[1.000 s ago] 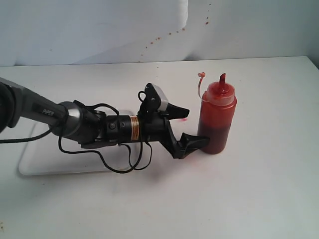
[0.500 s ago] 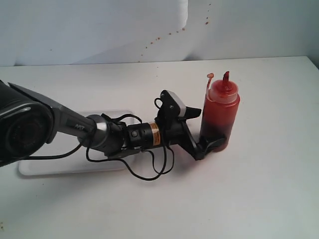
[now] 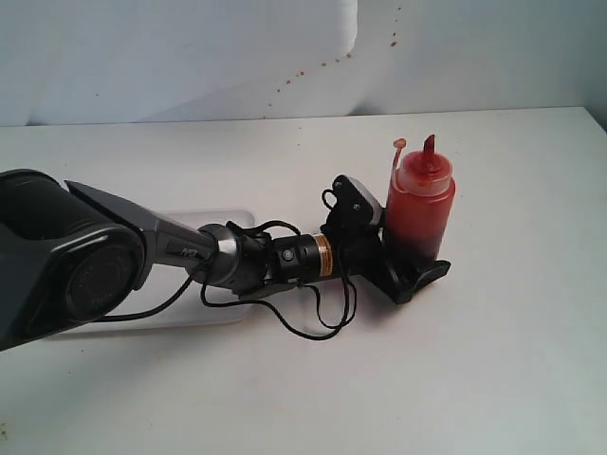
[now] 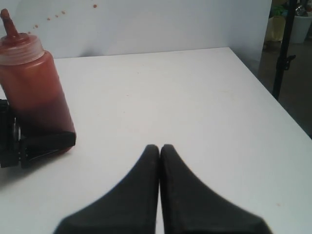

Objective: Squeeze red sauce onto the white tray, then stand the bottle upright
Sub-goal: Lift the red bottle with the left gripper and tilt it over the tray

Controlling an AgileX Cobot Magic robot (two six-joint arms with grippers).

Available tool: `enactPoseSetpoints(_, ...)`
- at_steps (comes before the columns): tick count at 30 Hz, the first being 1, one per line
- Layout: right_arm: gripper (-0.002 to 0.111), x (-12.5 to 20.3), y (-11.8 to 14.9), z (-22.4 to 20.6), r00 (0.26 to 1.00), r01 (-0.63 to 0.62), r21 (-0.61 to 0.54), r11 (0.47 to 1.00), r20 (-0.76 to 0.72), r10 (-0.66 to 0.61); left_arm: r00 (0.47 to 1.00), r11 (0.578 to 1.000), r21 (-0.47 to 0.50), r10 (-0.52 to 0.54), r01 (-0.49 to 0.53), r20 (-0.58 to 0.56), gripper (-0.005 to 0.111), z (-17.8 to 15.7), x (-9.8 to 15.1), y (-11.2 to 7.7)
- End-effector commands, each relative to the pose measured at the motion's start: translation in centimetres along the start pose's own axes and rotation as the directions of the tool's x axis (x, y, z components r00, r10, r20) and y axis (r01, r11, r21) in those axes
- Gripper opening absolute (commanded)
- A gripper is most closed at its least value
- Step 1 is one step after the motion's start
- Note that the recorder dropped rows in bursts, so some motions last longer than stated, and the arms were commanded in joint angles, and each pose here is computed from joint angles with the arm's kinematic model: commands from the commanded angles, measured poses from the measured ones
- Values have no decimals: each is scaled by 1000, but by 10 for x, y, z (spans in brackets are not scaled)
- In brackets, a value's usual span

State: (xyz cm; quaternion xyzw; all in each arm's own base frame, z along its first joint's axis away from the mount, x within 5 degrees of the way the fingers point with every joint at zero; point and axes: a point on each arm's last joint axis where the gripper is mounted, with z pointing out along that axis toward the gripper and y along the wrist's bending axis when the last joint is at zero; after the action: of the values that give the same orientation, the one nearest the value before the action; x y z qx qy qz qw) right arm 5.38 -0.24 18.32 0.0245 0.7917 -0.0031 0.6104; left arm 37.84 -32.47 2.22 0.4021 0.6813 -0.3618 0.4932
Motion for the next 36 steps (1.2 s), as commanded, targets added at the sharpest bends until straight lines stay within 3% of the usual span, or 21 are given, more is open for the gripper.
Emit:
enactPoseSetpoints(1, 0, 1, 0, 0, 1000, -2, -7, 1000, 3, 2, 1000, 1000, -17, -13, 13, -8, 82, 1, -1, 1)
enactPoseSetpoints(3, 0, 1, 0, 0, 1000, -2, -7, 1000, 3, 2, 1000, 1000, -14, -10, 9, -10, 54, 1, 0, 1)
enactPoseSetpoints(6, 0, 1, 0, 0, 1000, -2, -7, 1000, 3, 2, 1000, 1000, -16, -9, 9, -9, 3, 1, -2, 1)
enactPoseSetpoints(7, 0, 1, 0, 0, 1000, -2, -7, 1000, 3, 2, 1000, 1000, -10, 8, -8, -8, 1, 1, -3, 0)
enactPoseSetpoints(13, 0, 1, 0, 0, 1000, -2, -7, 1000, 3, 2, 998, 999, -5, 50, -50, 32, 0, -3, -31, 1)
enactPoseSetpoints(18, 0, 1, 0, 0, 1000, -2, -7, 1000, 3, 2, 974, 970, 94, 223, -226, 37, 0, -10, -64, -11)
enactPoseSetpoints(19, 0, 1, 0, 0, 1000, -2, -7, 1000, 3, 2, 957, 949, 125, 286, -290, 49, 0, -15, -81, -16)
enactPoseSetpoints(24, 0, 1, 0, 0, 1000, -2, -7, 1000, 3, 2, 946, 937, 133, 315, -323, 81, 0, -41, -143, -29)
enactPoseSetpoints(28, 0, 1, 0, 0, 1000, -2, -7, 1000, 3, 2, 917, 913, 97, 390, -397, 89, 0, -91, -182, -36)
enactPoseSetpoints(32, 0, 1, 0, 0, 1000, -2, -7, 1000, 3, 2, 921, 923, -8, 384, -384, 71, 0, -158, -199, -27)
enactPoseSetpoints(36, 0, 1, 0, 0, 1000, -2, -7, 1000, 3, 2, 905, 902, -100, 424, -420, 25, 0, -221, -205, -22)
